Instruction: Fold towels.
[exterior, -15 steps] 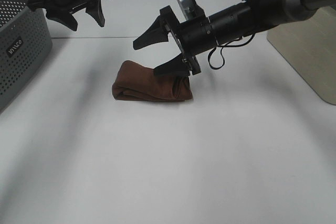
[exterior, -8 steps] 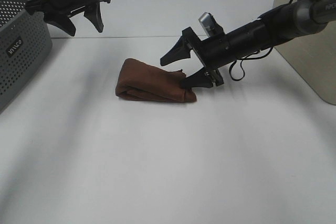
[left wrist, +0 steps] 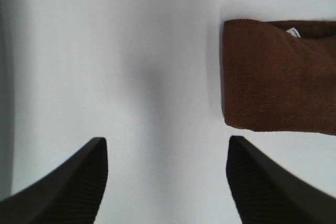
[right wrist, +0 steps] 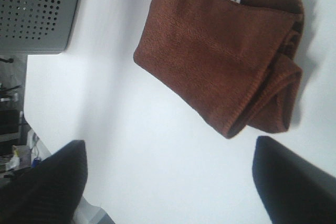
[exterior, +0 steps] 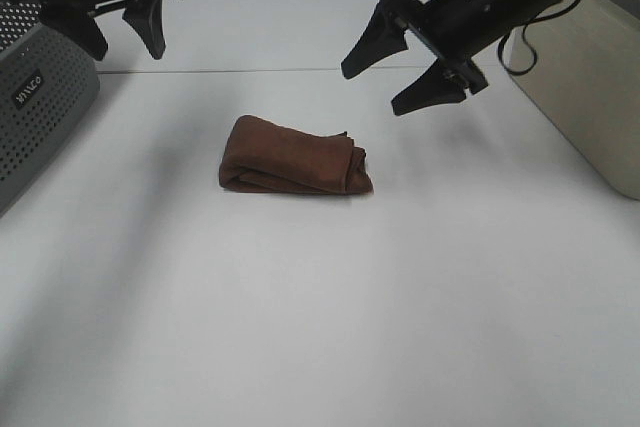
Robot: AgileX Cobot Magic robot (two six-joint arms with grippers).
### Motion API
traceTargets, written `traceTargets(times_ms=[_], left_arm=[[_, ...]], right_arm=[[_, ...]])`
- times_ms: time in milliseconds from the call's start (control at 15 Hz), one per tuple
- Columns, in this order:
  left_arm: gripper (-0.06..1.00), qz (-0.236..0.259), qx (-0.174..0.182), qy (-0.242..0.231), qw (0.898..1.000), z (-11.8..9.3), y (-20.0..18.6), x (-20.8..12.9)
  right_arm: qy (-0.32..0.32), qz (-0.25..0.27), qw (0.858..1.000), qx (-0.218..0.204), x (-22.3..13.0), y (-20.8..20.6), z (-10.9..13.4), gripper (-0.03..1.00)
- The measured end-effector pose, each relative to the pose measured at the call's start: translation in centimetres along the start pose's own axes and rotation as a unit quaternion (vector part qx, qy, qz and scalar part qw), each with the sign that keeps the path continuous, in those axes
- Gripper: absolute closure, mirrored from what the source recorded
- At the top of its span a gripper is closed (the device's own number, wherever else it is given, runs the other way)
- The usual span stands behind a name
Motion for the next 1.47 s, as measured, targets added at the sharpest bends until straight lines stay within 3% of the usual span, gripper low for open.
traceTargets(times_ms=[200,400,600,800,933,1000,1133,1333,1467], left_arm=[[0.32,-0.019,0.039,0.024,0.999,0.6,-3.7,-1.1],[0.32,-0.018,0.054,0.035,0.998,0.6,-7.5,-4.8],[0.32,-0.013,0.055,0.035,0.998,0.4,-11.1,-11.0],[0.32,-0.047,0.056,0.040,0.997,0.1,-14.3,-17.7],[0.32,-0.079,0.058,0.048,0.994,-0.1,-16.1,-21.2],[0.32,-0.117,0.062,0.059,0.989,-0.2,-17.6,-25.4],[0.32,-0.171,0.066,0.063,0.981,-0.3,-19.1,-29.9],[0.32,-0.237,0.067,0.068,0.967,-0.5,-19.2,-35.8],[0.32,-0.268,0.062,0.068,0.959,-0.7,-18.7,-38.3]], right_arm=[[-0.007,-0.017,0.998,-0.060,-1.9,-4.5,2.5,0.16],[-0.017,-0.044,0.992,-0.118,-4.8,-9.5,5.2,0.16],[-0.027,-0.115,0.978,-0.171,-8.6,-14.6,7.4,0.16],[-0.046,-0.172,0.966,-0.186,-15.2,-18.5,9.1,0.16],[-0.060,-0.195,0.961,-0.188,-19.2,-19.8,9.3,0.16],[-0.068,-0.211,0.956,-0.194,-24.0,-20.1,8.4,0.16],[-0.075,-0.233,0.950,-0.194,-29.0,-19.9,7.1,0.16],[-0.084,-0.263,0.939,-0.206,-34.1,-18.9,4.7,0.16],[-0.098,-0.294,0.924,-0.223,-37.5,-18.0,2.5,0.16]])
Point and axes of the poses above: a point on each arm's last joint axis where the gripper is mounted, y pointing out along that axis toward the gripper, z along the wrist's bending axis when the last joint is at zero, x = y × z, the point moved 1 cm from there along y, pointing out along that axis toward the gripper, and after that the axes turned 11 degrees about y, right-handed, at the moved point
